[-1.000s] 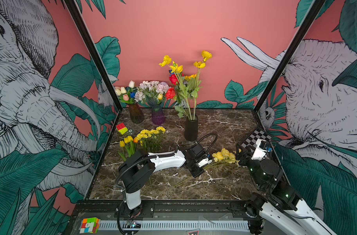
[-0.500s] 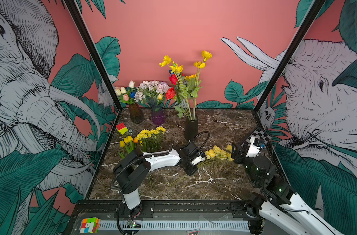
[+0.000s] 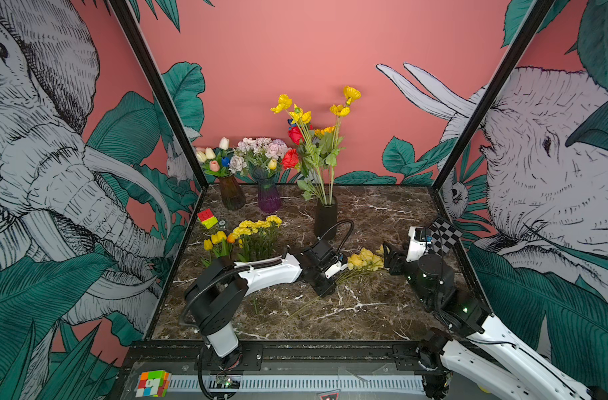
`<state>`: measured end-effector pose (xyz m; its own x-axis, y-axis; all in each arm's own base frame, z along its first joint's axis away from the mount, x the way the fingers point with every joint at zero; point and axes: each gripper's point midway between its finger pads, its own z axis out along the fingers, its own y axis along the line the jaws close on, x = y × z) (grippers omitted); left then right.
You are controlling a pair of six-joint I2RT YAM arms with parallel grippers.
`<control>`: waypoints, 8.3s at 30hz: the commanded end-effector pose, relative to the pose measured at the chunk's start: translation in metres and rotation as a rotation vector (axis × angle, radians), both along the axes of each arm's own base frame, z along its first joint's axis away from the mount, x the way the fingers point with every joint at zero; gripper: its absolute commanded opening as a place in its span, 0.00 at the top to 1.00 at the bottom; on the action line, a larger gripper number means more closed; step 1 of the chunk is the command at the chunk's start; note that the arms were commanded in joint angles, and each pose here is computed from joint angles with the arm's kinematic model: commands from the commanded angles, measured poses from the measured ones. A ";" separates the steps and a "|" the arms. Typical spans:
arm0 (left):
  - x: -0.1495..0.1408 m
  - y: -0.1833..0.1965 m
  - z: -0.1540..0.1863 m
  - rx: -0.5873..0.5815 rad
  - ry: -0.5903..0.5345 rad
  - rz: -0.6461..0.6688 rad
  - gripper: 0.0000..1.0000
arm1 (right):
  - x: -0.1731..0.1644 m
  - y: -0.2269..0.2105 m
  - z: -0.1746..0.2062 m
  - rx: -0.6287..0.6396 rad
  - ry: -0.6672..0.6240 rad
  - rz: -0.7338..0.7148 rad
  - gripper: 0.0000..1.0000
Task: Pick out yellow flowers from the vase
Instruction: Place the flower at the center of the board, then pick up the flower from the vase.
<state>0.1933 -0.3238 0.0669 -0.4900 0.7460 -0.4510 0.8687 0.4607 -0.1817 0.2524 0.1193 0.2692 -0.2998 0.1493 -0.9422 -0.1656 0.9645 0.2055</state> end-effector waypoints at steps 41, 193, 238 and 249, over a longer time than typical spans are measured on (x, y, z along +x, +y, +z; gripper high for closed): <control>0.046 0.129 0.096 -0.374 -0.734 0.487 0.01 | 0.234 0.164 0.056 -0.018 0.200 0.341 0.57; 0.023 0.014 0.186 -0.649 -0.473 0.168 0.11 | 0.034 0.074 0.043 0.618 0.061 0.313 1.00; 0.029 -0.023 0.165 -0.396 -0.449 0.104 1.00 | -0.007 0.131 0.014 0.558 0.099 0.456 0.76; 0.029 0.020 0.147 -0.208 -0.387 0.169 1.00 | -0.030 0.050 0.060 0.247 -0.144 0.299 0.46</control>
